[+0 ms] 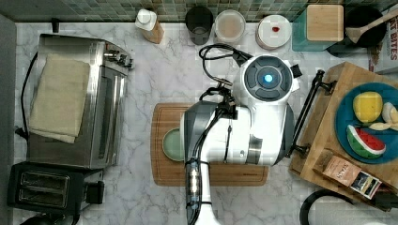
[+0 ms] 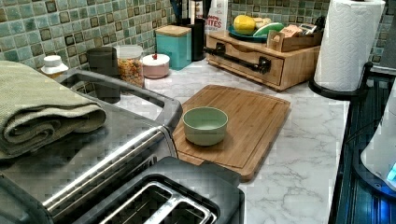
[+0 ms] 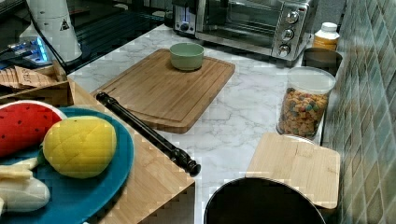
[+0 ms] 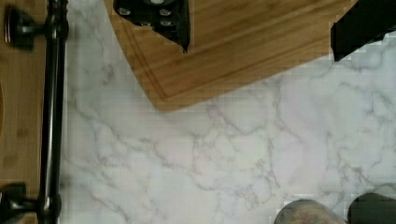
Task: Open the drawer.
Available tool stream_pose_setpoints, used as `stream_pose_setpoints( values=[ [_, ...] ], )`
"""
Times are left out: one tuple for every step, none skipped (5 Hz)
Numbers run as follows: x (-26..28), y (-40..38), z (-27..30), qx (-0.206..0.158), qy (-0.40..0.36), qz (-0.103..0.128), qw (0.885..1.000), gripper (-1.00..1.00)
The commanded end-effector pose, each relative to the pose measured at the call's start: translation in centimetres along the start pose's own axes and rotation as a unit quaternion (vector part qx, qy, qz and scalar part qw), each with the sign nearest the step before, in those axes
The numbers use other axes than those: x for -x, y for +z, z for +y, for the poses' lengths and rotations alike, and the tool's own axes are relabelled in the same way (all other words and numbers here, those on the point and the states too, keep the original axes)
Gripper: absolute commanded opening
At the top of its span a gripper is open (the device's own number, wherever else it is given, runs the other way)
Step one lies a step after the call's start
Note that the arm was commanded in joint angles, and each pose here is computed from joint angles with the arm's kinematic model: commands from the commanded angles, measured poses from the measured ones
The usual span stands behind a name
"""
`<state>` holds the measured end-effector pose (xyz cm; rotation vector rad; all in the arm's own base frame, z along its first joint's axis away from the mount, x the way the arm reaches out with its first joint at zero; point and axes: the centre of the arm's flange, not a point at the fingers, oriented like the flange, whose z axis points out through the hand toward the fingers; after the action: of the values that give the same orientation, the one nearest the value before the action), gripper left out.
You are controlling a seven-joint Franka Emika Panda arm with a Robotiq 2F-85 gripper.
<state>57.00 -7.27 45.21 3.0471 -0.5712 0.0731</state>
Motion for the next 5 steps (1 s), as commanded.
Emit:
stream_pose_setpoints(
  values=[
    [-3.0, 3.8, 12.2, 0.012, 0.004, -0.006, 1.0, 1.0],
    [-4.1, 5.1, 13.3, 0.026, 0.013, -0.02, 0.999, 1.0],
    [-4.1, 6.3, 12.9, 0.042, 0.012, 0.01, 0.999, 1.0],
    [-4.8, 7.3, 12.2, 0.074, 0.01, 0.014, 0.997, 1.0],
    [-5.8, 7.9, 13.5, 0.103, 0.003, 0.01, 0.995, 1.0]
  ],
)
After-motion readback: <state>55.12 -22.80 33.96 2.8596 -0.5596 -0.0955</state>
